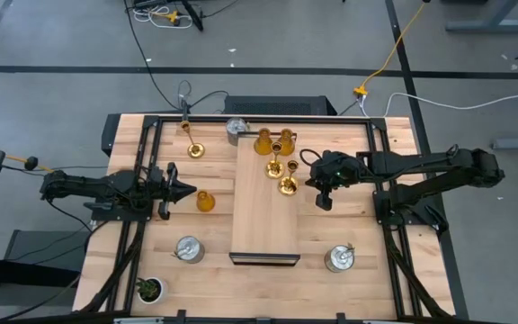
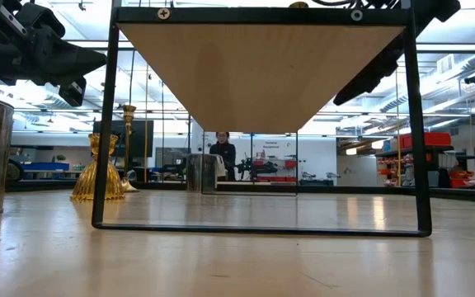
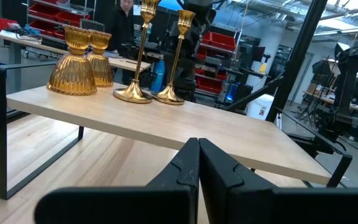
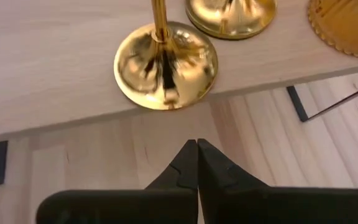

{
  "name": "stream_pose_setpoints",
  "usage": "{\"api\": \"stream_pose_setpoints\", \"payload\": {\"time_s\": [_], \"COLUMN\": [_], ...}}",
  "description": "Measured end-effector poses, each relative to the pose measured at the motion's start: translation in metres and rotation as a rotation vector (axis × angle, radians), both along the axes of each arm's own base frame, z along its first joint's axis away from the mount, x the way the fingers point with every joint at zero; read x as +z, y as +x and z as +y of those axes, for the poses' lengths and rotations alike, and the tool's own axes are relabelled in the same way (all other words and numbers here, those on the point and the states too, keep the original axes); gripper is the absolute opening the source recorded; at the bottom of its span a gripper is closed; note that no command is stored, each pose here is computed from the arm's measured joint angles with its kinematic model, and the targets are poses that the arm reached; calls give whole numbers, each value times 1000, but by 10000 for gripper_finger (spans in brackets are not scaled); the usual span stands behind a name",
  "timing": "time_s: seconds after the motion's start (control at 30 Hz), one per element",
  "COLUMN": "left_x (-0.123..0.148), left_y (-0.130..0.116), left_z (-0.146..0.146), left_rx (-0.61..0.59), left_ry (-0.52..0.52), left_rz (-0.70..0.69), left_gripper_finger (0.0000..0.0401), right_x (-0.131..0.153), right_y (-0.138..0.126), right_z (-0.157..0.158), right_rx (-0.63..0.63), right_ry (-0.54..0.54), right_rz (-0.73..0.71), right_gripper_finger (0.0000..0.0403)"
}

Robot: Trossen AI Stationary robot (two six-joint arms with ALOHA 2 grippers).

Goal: Pick & Place candle stick holders
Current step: Put the bottom candle holder on the shelf

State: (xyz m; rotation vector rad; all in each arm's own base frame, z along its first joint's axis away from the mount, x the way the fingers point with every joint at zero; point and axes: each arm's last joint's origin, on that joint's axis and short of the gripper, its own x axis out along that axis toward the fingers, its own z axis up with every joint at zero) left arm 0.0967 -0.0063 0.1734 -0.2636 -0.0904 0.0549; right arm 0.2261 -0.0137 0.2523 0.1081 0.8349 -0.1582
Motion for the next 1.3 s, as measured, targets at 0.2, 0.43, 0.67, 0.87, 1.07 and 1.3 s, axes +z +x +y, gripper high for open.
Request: {"api": "stream_pose_setpoints", "payload": {"time_s": [0.2,0.43,0.67,0.87,1.07,1.3], "left_x": [0,0,0,0,0,0], "left_y": [0,0,0,0,0,0], "left_z": [0,0,0,0,0,0], "left_rx": [0,0,0,0,0,0], "left_ry": [0,0,0,0,0,0], "left_rz": [0,0,0,0,0,0], "left_gripper_finger": [10,10,10,10,10,10], "right_x": [2,-4,-10,-7,-7,-9], "right_y": [3,9,14,16,18,21], "right_z": [0,0,-1,0,0,0], "right_rx": [1,11,12,25,39,39], "right_ry": [-3,-12,-11,2,30,33], "right_rz": [-47,-33,-14,-52,-64,-64], "right_gripper_finger": [1,1,1,1,1,1]}}
